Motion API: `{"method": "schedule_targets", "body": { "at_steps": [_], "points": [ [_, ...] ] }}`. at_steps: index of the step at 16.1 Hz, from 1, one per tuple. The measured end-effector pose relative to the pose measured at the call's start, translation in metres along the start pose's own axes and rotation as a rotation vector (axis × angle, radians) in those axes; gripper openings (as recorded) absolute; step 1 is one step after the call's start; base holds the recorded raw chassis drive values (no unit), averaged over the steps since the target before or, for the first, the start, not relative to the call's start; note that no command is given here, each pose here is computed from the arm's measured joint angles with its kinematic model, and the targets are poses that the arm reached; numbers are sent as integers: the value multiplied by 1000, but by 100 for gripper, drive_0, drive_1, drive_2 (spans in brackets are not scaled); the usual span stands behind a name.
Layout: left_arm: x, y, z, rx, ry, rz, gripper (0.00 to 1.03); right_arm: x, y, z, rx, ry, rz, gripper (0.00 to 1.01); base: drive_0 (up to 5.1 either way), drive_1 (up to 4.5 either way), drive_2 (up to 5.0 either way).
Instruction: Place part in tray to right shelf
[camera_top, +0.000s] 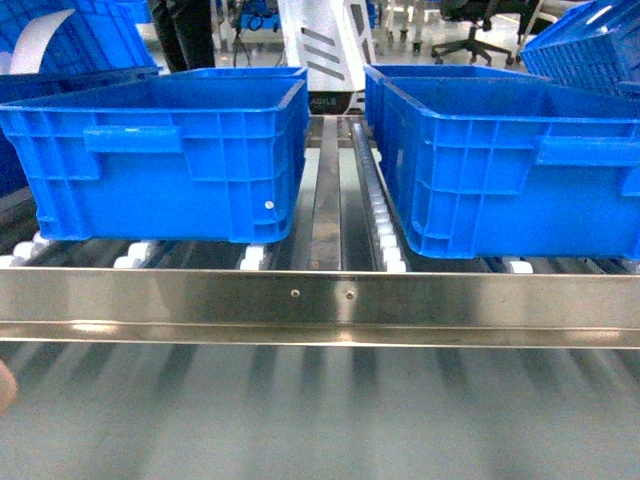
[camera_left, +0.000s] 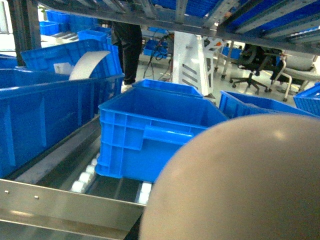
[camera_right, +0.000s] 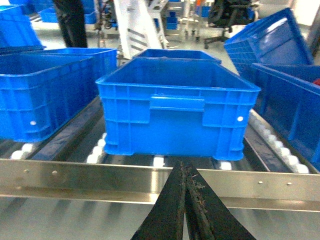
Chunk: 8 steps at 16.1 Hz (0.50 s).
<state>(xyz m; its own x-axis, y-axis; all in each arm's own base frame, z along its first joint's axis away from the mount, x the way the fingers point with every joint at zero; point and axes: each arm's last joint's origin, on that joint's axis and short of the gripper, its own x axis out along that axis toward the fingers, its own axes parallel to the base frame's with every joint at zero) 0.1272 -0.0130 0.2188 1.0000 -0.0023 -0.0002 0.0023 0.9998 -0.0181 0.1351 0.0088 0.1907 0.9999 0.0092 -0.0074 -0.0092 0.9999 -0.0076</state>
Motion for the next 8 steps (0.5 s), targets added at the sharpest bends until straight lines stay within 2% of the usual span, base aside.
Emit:
{"method": "schedule_targets", "body": {
  "at_steps": [1, 2, 3, 5, 8],
  "points": [
    [-2, 3, -10, 2, 15, 1, 12, -3, -9, -4, 1, 0, -18, 2, 0, 0, 0],
    [-4, 11, -18, 1, 25, 1, 12, -6, -10, -6, 4, -5, -27, 2, 0, 0, 0],
    [-6, 15, -20, 3, 18, 25, 12, -9, -9, -8, 4, -5, -8, 2, 0, 0, 0],
    [-10, 13, -27, 3, 5, -1, 12, -14, -9, -13, 4, -4, -9, 2, 0, 0, 0],
    [-15, 14, -38, 3, 13, 2, 12, -19, -9, -21, 5, -11, -9, 2, 0, 0, 0]
  ]
}}
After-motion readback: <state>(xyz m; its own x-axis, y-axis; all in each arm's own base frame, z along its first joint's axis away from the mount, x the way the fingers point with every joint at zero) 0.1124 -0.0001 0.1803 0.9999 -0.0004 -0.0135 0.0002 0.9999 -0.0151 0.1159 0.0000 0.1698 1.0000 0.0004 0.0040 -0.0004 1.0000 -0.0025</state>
